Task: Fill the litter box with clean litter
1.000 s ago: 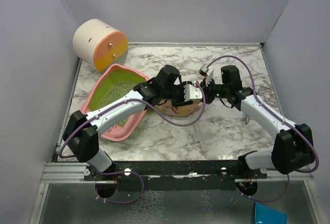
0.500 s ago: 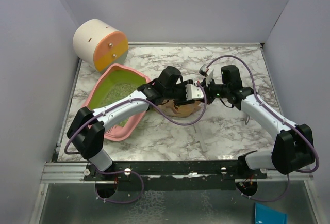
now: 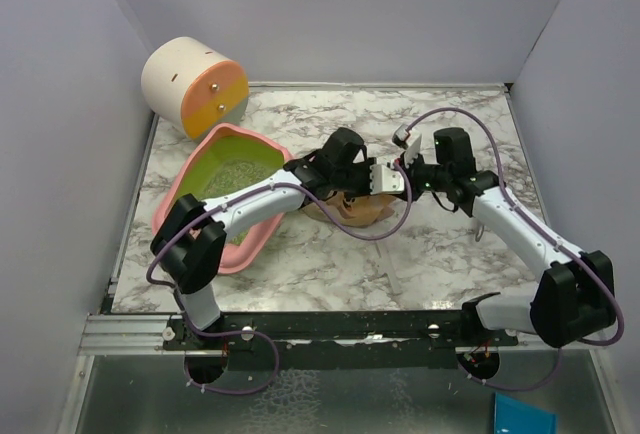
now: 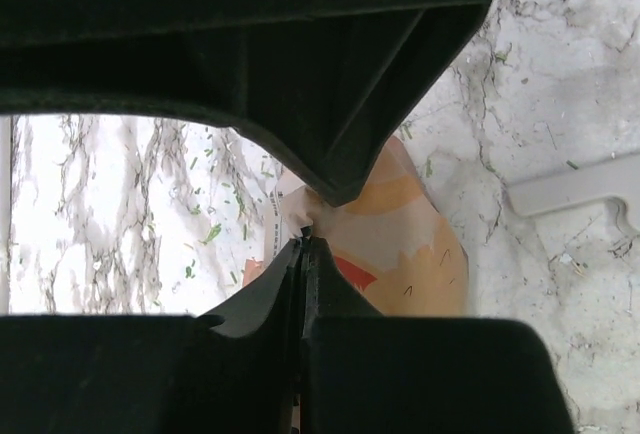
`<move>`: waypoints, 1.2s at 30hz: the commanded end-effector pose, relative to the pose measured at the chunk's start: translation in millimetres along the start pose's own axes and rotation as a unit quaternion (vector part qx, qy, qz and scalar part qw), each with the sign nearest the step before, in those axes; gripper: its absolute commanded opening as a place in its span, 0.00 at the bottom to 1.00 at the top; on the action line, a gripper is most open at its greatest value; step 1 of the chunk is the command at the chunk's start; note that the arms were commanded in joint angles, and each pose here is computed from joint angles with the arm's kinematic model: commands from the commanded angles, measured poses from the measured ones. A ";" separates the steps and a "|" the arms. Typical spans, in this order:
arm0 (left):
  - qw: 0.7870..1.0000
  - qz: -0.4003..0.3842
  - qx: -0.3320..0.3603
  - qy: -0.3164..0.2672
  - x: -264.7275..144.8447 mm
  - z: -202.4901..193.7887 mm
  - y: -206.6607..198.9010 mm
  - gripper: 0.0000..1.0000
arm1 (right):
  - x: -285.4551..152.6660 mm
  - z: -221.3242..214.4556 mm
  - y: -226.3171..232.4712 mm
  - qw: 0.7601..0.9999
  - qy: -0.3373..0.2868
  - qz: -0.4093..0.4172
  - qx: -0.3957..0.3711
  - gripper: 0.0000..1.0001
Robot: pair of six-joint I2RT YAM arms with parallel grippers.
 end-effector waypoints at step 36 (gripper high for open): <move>0.997 0.063 0.032 -0.025 -14.6 31.0 37.0 0.00 | -56.0 -13.4 -78.1 0.925 -0.013 -0.360 0.116 0.12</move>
Point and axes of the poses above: each gripper's point midway between its finger pads, its own x axis out along the fingers, its own y axis along the line the jaws close on, z = x × y, the point moved 5 cm from there along -x, back along the fingers, and after that the axes turned 4 degrees about x, right-handed, at the moved point
